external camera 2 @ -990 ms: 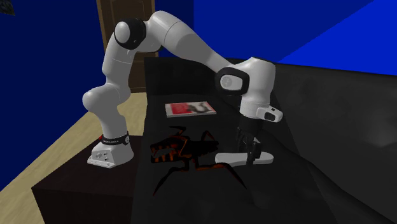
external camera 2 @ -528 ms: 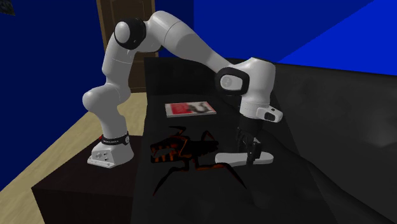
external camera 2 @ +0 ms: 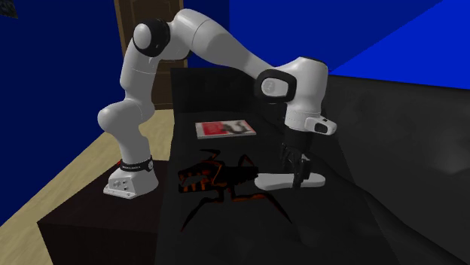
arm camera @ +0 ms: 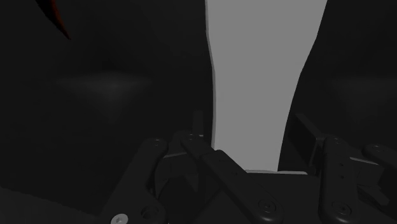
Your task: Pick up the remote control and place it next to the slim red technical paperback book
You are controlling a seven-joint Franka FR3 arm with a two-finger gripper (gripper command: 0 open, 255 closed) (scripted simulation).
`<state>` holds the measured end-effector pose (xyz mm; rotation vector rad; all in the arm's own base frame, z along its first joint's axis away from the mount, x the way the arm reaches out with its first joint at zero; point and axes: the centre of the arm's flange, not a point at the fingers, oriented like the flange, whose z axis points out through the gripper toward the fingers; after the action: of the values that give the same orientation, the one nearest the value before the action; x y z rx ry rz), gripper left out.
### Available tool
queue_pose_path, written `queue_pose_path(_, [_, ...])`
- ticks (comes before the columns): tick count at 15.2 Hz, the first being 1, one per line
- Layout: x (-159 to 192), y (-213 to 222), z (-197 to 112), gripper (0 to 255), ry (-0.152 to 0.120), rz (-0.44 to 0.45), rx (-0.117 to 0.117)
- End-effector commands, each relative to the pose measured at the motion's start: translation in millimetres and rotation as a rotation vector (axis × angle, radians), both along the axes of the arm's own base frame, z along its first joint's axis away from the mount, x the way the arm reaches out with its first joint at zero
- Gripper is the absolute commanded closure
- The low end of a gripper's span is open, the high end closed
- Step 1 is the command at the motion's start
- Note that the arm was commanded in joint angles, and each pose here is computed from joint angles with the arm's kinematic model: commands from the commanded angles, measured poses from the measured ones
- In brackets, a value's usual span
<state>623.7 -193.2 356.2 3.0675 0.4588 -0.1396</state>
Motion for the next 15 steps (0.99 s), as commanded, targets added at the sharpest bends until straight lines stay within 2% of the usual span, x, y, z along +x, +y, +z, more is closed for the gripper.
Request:
queue_pose_path(1, [-0.4,0.9,10.7,255,0.0,0.0,0.0])
queue_pose_path(14, [-0.4,0.9,79.0,255,0.0,0.0,0.0])
queue_pose_path(15, [-1.2,14.1,79.4,255,0.0,0.0,0.0])
